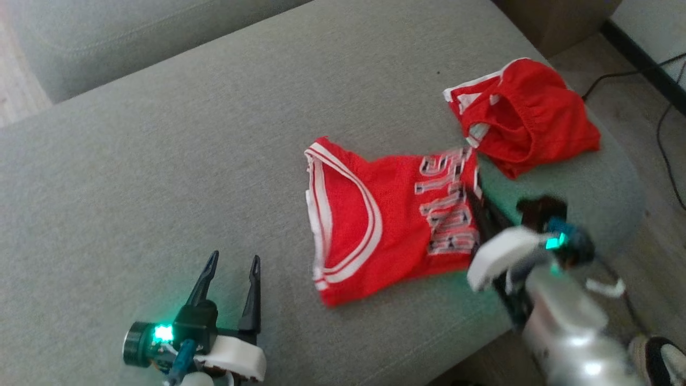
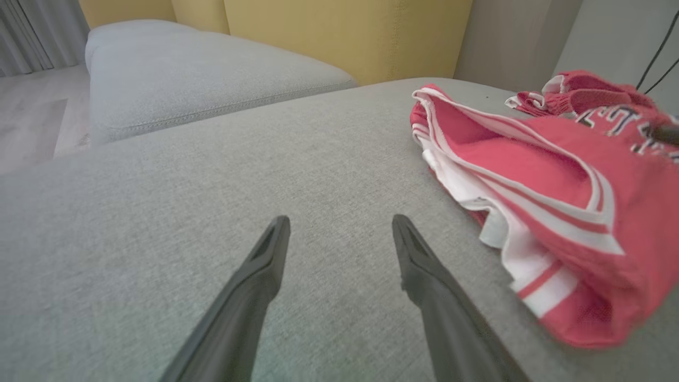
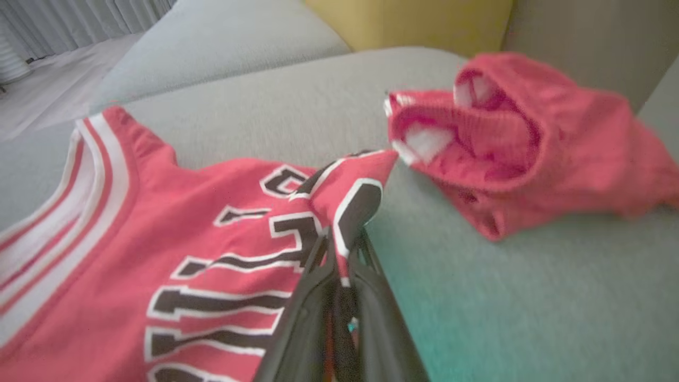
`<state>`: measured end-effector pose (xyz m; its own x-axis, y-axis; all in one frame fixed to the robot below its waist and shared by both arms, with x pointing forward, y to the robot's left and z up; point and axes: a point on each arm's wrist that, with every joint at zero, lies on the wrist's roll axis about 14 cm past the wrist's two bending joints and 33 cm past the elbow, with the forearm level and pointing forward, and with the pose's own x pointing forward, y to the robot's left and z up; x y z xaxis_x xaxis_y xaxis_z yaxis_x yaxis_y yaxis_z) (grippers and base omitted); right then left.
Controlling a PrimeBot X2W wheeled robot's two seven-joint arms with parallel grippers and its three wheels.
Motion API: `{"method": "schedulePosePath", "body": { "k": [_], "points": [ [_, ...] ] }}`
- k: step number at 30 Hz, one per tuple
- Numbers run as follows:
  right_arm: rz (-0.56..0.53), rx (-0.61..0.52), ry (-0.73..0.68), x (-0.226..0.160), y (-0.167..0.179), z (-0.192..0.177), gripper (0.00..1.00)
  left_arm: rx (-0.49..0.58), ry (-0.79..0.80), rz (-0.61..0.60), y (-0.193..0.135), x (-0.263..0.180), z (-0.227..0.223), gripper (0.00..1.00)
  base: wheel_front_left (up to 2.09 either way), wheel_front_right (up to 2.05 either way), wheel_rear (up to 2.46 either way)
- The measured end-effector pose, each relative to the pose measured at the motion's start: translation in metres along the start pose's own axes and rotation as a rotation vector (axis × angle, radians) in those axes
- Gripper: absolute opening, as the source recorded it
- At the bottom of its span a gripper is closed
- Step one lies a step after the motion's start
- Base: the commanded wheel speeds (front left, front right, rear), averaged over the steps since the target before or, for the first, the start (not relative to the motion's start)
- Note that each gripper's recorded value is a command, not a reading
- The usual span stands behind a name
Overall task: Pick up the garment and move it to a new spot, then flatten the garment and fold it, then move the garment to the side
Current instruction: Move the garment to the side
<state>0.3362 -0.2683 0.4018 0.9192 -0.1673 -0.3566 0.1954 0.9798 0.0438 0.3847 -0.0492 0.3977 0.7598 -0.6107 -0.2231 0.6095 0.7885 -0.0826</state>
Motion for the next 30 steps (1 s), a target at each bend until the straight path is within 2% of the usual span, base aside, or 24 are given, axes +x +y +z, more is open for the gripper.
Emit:
{"method": "schedulePosePath", "body": {
  "k": [3,8,11,12,13,17,20,22,23,30],
  "points": [
    [-0.016,-0.078,-0.06,0.02,-0.015,0.039,0.0,-0.004,0.015,0.013,0.006,-0.002,-0.006,1.0,0.0,0.0,0.0],
    [-0.158,-0.263,-0.081,0.034,-0.092,0.098,0.0,-0.014,0.035,0.032,0.014,-0.005,-0.015,1.0,0.0,0.0,0.0],
    [-0.242,-0.335,-0.078,0.033,-0.13,0.123,0.0,-0.016,0.039,0.046,0.02,-0.005,-0.017,1.0,0.0,0.0,0.0],
    [-0.265,-0.344,-0.082,0.033,-0.139,0.13,0.33,-0.018,0.039,0.051,0.021,-0.004,-0.017,1.0,0.0,0.0,0.0],
    [-0.287,-0.343,-0.088,0.033,-0.146,0.136,1.0,-0.02,0.04,0.056,0.023,-0.004,-0.018,1.0,0.0,0.0,0.0],
    [-0.35,-0.351,-0.108,0.033,-0.165,0.148,1.0,-0.027,0.048,0.075,0.03,-0.005,-0.022,1.0,0.0,0.0,0.0],
    [-0.343,-0.334,-0.159,0.038,-0.156,0.152,1.0,-0.028,0.042,0.096,0.037,-0.005,-0.02,1.0,0.0,0.0,0.0],
    [-0.303,-0.308,-0.194,0.047,-0.134,0.152,1.0,-0.028,0.039,0.114,0.044,-0.006,-0.019,1.0,0.0,0.0,0.0],
    [-0.303,-0.308,-0.194,0.047,-0.134,0.152,1.0,-0.028,0.039,0.114,0.044,-0.006,-0.019,1.0,0.0,0.0,0.0],
    [-0.08,-0.23,-0.321,0.066,-0.027,0.153,1.0,-0.009,0.019,0.2,0.072,-0.014,-0.012,1.0,0.0,0.0,0.0]
  ]
}}
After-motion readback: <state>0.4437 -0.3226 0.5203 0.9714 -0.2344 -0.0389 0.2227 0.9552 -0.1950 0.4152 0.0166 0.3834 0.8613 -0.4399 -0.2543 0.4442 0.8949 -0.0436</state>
